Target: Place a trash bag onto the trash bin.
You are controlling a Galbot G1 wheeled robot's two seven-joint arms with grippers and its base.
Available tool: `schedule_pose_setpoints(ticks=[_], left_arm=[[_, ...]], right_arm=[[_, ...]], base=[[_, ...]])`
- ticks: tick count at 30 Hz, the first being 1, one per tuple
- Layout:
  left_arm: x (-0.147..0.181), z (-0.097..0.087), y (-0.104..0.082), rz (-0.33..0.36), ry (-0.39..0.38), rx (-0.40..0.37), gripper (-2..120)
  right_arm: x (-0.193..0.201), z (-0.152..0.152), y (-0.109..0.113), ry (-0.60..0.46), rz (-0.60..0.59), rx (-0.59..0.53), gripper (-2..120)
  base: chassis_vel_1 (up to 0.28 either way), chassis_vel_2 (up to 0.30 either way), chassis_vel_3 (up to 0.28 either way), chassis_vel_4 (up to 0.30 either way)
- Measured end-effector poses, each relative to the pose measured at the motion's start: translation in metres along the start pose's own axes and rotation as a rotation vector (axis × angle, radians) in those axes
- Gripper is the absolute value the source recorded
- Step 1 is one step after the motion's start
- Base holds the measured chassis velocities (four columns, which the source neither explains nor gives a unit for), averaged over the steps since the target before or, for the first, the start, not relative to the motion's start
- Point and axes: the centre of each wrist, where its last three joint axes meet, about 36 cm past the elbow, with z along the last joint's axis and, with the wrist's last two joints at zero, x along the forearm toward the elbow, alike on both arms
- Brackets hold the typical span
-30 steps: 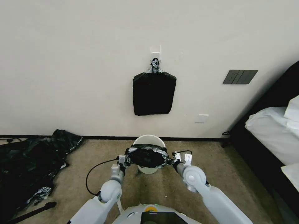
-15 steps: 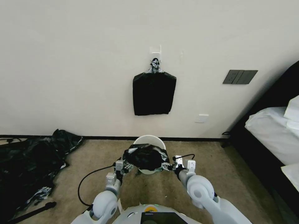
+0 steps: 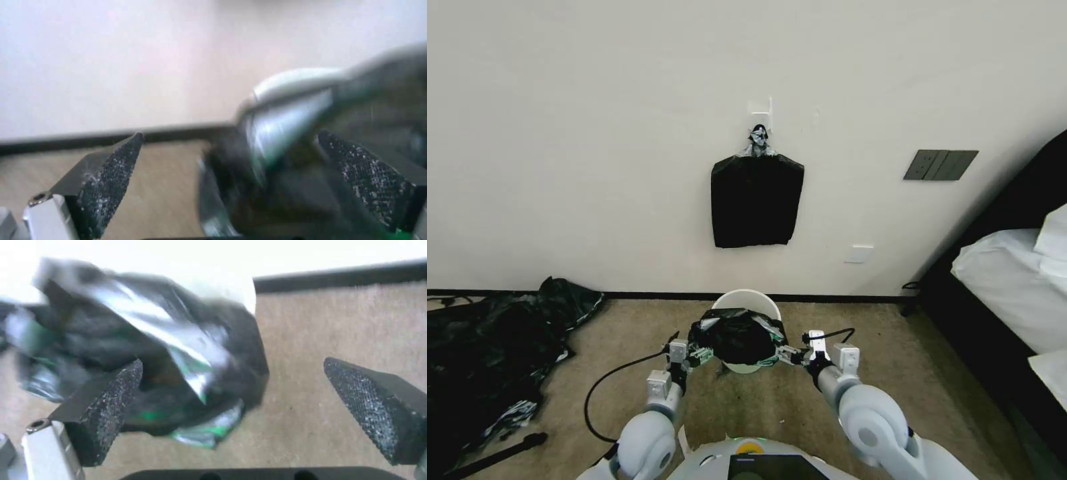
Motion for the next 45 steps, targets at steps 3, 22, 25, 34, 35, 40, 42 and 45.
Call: schedule_pose_setpoints(ticks=[3,22,25,34,35,40,42,45], left_arm=[[0.006,-0.023,0.005,-0.026,-0.062,0.002,100],[0.041,-0.081,0.031,-0.202,-0.176,-0.036,100],[0.04,-0.084,0.033,-0.208,-0.189,-0.041,100],[0.041,-0.086,0.029,-0.221,-0.204,-0.029,100],[0.041,-0.086,0.029,-0.221,-0.204,-0.029,100],[0.041,-0.089,0.026,-0.214,-0.215,-0.022,100],[0.042,-0.091,0.025,-0.212,-0.223,-0.02,100],[0.044,-0.093,0.024,-0.211,-0.231,-0.016,100]], right_arm=[[-0.002,-0.02,-0.001,-0.088,-0.078,0.029,100],[-0.213,-0.176,-0.077,-0.002,-0.548,0.525,100],[-0.244,-0.186,-0.076,0.077,-0.529,0.598,100],[-0.294,-0.185,-0.061,0.305,-0.466,0.714,100],[-0.294,-0.185,-0.061,0.305,-0.466,0.714,100],[-0.306,-0.179,-0.056,0.373,-0.431,0.748,100],[-0.313,-0.175,-0.057,0.401,-0.418,0.757,97],[-0.319,-0.171,-0.057,0.415,-0.418,0.743,92]], base=[[0.0,0.0,0.0,0.0],[0.0,0.0,0.0,0.0],[0.0,0.0,0.0,0.0],[0.0,0.0,0.0,0.0],[0.0,0.0,0.0,0.0],[0.0,0.0,0.0,0.0],[0.0,0.0,0.0,0.0],[0.0,0.0,0.0,0.0]])
